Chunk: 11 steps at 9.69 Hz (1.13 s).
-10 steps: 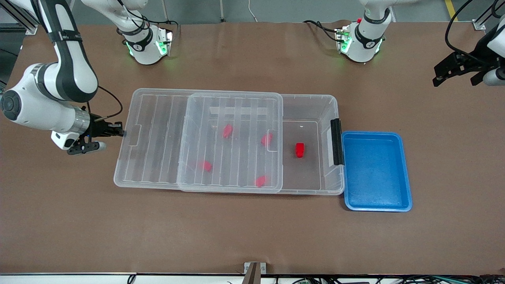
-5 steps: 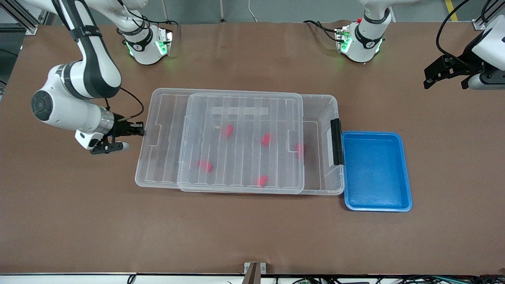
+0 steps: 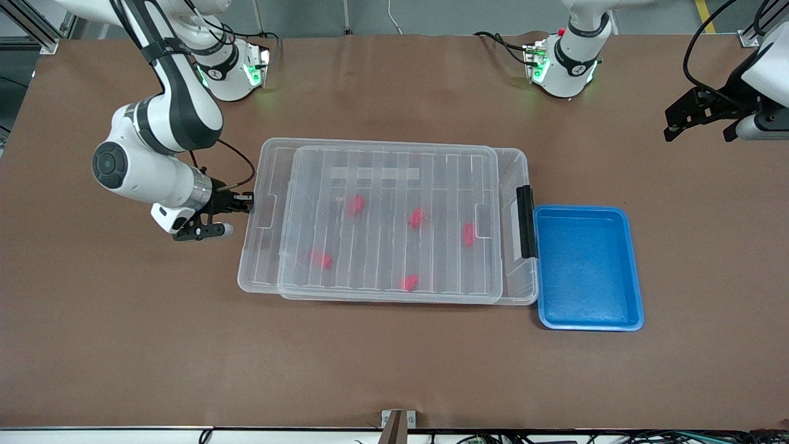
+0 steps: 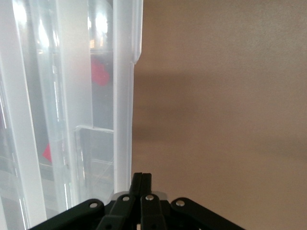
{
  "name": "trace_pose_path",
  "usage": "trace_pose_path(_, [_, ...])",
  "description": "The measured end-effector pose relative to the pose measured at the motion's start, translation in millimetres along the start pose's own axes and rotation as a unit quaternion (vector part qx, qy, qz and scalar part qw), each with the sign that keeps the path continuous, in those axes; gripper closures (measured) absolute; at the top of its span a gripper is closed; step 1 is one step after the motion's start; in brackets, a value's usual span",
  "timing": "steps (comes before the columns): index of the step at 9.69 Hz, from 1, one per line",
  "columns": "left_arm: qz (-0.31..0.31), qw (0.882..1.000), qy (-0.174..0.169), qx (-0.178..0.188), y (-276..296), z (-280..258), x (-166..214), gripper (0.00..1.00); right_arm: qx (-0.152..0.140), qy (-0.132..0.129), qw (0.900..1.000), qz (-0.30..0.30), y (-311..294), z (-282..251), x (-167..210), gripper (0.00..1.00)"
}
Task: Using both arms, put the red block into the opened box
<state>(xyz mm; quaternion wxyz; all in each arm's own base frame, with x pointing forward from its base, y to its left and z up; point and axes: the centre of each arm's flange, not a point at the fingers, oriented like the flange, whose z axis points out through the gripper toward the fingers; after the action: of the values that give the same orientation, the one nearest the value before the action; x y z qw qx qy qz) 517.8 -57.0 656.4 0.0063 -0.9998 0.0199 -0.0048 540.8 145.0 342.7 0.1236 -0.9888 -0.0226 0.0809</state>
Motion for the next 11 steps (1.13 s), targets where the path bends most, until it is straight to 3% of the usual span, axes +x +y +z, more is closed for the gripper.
trace_pose_path(8, [-0.001, 1.0, -0.005, -0.006, -3, 35, 31, 0.0, -0.001, 0.001, 1.0, 0.003, -18, 3, -1, 0.99])
trace_pose_path(11, [0.006, 1.0, 0.009, -0.007, 30, 26, 28, 0.0, -0.001, 0.0, 1.0, 0.003, -22, 5, -1, 0.99])
